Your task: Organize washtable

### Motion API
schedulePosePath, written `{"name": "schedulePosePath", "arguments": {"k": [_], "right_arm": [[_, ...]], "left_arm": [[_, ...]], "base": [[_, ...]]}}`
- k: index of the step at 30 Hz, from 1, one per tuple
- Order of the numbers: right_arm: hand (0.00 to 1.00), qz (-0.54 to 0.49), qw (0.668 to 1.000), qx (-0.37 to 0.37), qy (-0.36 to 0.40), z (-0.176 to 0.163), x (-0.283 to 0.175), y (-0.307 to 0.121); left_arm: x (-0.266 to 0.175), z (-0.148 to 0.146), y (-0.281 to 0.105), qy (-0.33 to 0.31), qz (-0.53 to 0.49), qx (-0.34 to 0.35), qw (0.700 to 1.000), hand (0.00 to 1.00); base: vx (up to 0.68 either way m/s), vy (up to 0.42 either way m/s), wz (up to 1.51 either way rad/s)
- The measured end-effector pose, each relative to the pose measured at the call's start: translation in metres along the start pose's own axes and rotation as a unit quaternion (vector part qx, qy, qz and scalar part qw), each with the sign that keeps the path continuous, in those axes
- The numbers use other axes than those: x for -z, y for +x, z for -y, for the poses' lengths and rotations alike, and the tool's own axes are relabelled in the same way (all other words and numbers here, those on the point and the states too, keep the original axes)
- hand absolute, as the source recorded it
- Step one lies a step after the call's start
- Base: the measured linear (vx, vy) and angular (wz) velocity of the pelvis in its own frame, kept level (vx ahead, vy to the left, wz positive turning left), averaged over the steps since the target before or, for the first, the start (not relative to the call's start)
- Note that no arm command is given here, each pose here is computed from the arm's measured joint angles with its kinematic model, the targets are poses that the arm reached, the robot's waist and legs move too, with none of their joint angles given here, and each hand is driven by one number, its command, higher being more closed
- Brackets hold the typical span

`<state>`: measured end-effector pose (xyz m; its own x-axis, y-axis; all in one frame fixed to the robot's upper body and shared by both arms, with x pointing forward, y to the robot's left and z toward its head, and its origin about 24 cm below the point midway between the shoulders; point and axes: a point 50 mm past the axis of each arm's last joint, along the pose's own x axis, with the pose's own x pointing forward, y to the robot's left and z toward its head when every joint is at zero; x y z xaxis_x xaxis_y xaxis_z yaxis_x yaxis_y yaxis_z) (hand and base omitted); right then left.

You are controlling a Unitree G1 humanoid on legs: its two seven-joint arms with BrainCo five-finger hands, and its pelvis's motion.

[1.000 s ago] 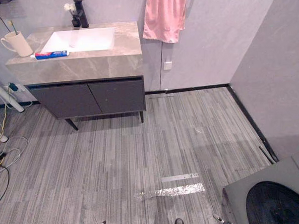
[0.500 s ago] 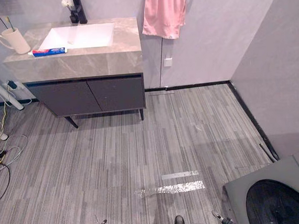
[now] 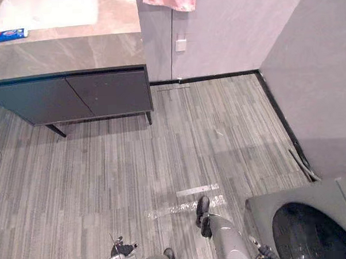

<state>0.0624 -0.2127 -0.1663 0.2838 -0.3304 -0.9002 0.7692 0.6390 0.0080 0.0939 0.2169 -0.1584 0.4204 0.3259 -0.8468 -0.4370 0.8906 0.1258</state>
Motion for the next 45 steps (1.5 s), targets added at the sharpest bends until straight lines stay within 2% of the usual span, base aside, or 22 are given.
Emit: {"name": "schedulePosePath", "arguments": {"k": [2,5,8,14,17,19,23,29,34,38,45], "right_arm": [[0.0,-0.011,1.0,0.007,0.006,0.005,0.01,-0.003],[0.0,0.032,0.999,-0.019,-0.029,-0.004,-0.013,-0.001],[0.0,0.053,0.995,-0.063,-0.052,-0.034,-0.023,-0.002],[0.0,0.07,0.992,-0.085,-0.068,-0.05,-0.032,-0.002],[0.0,0.065,0.993,-0.074,-0.071,-0.043,-0.029,-0.002],[0.0,0.04,0.994,-0.073,-0.071,-0.042,-0.012,-0.004],[0.0,0.017,0.998,-0.046,-0.027,-0.031,-0.003,-0.003],[0.0,0.021,0.999,-0.027,-0.024,-0.008,0.003,-0.006],[0.0,0.012,0.999,-0.01,-0.038,0.008,0.014,-0.009],[0.0,-0.003,0.996,-0.002,-0.087,0.02,0.014,-0.007],[0.0,0.025,0.991,-0.021,-0.129,0.002,-0.006,-0.002]], "left_arm": [[0.003,-0.008,-0.001,-0.035,-0.006,-0.019,0.999,0.0],[0.026,-0.008,-0.01,-0.085,-0.034,-0.03,0.995,0.0],[0.022,-0.01,-0.009,-0.112,-0.025,-0.031,0.993,0.0],[0.016,-0.004,-0.009,-0.133,-0.002,-0.026,0.991,0.0],[0.019,-0.003,-0.01,-0.134,-0.008,-0.027,0.991,0.0],[0.026,-0.012,-0.011,-0.14,-0.019,-0.044,0.989,0.0],[0.032,-0.024,-0.012,-0.172,-0.03,-0.071,0.982,0.0],[0.025,-0.006,-0.01,-0.188,-0.025,-0.047,0.981,0.0],[0.007,0.014,-0.006,-0.213,-0.006,-0.023,0.977,0.0],[0.027,0.008,-0.012,-0.221,-0.029,-0.039,0.974,0.0],[0.034,-0.001,-0.014,-0.256,-0.038,-0.076,0.963,0.0]], "base": [[0.64,-0.284,0.22],[0.72,-0.298,-1.13],[0.67,-0.213,-1.3],[0.58,0.014,-0.78],[0.76,0.298,-0.38],[0.76,0.326,-0.45],[0.79,0.33,0.1],[0.51,0.179,0.36],[0.37,-0.088,1.25],[0.43,-0.24,1.1],[0.27,-0.16,0.54]]}}
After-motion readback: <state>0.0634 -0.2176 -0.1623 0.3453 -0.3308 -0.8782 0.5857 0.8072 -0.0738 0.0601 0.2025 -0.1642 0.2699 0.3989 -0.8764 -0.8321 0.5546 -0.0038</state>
